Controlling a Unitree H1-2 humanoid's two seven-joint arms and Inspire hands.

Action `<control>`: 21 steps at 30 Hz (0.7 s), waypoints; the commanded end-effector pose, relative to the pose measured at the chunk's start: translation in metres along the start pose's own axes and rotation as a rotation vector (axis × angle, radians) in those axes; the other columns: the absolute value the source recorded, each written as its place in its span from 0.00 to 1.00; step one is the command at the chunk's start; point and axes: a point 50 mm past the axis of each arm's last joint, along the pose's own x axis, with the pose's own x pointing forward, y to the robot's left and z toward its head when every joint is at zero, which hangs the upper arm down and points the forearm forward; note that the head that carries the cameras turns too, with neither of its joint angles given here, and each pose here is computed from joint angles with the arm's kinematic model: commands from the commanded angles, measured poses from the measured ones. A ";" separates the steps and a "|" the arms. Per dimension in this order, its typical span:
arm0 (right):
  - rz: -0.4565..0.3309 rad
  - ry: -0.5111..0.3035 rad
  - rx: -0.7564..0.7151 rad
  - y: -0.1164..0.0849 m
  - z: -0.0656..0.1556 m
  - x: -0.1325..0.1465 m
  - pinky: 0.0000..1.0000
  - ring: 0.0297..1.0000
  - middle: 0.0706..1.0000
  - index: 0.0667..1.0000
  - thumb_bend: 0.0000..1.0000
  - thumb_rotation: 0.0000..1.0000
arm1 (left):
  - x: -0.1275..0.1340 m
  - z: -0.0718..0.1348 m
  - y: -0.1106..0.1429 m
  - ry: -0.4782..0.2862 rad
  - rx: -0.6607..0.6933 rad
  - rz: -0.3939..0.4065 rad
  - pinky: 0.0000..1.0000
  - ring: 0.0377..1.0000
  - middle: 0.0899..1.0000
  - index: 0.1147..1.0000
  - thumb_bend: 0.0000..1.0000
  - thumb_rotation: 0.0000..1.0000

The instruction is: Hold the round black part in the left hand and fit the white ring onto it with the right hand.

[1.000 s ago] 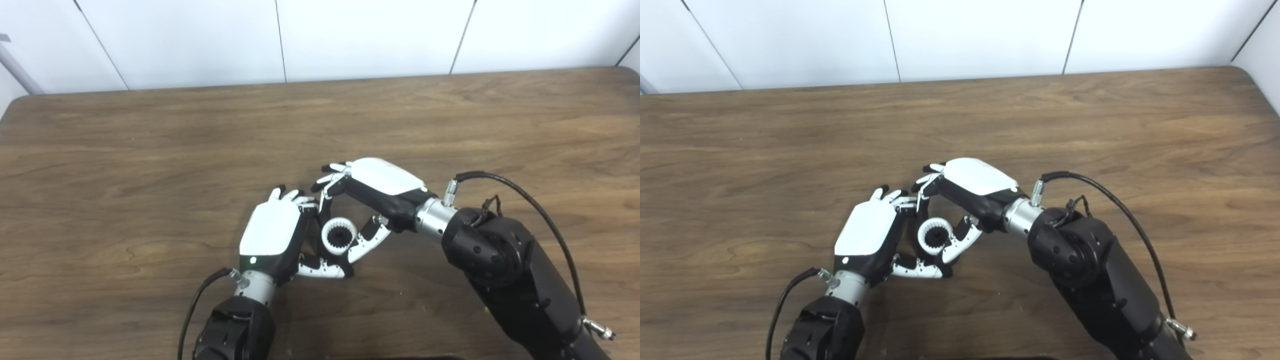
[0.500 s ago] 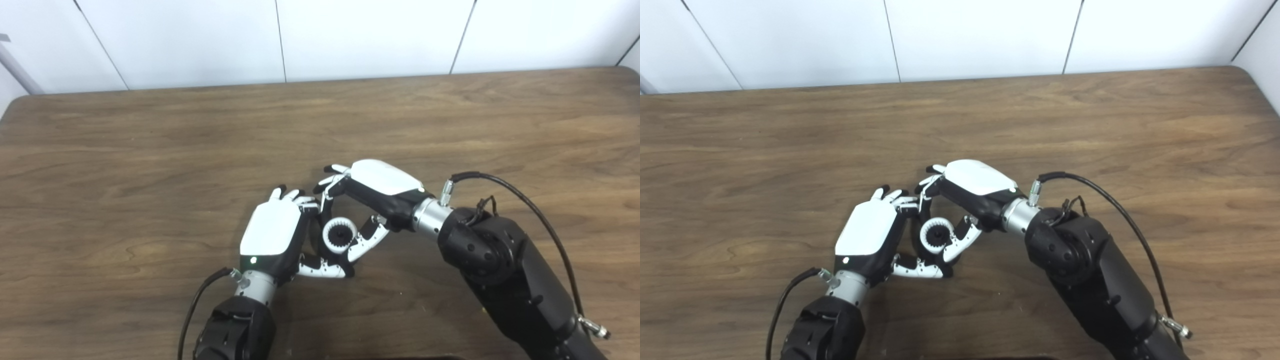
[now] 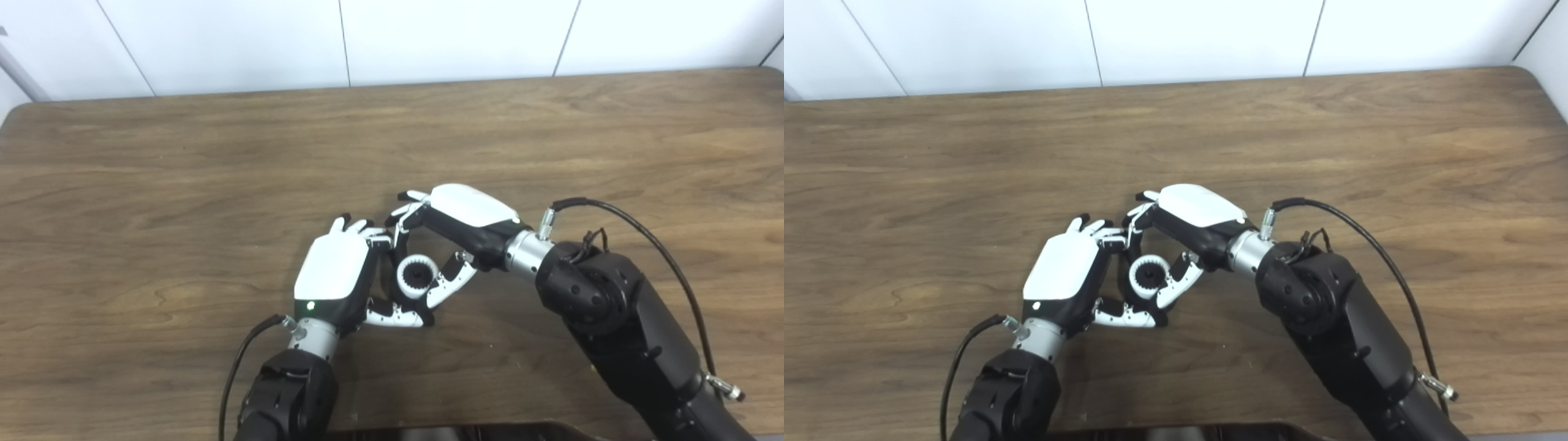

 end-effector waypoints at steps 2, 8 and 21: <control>-0.066 -0.028 -0.024 -0.012 0.005 0.001 0.86 0.96 0.82 0.45 0.52 0.14 | -0.002 0.002 -0.008 -0.004 0.002 -0.053 1.00 0.90 0.77 0.41 0.52 0.05; -0.070 -0.019 -0.035 -0.013 0.005 -0.001 0.88 0.96 0.84 0.46 0.52 0.15 | -0.002 0.002 -0.008 0.002 0.001 -0.059 1.00 0.90 0.77 0.41 0.52 0.05; -0.083 -0.014 -0.023 -0.015 0.005 -0.003 1.00 1.00 0.96 0.69 1.00 0.31 | -0.002 0.002 -0.008 -0.004 0.006 -0.051 1.00 0.89 0.77 0.41 0.52 0.05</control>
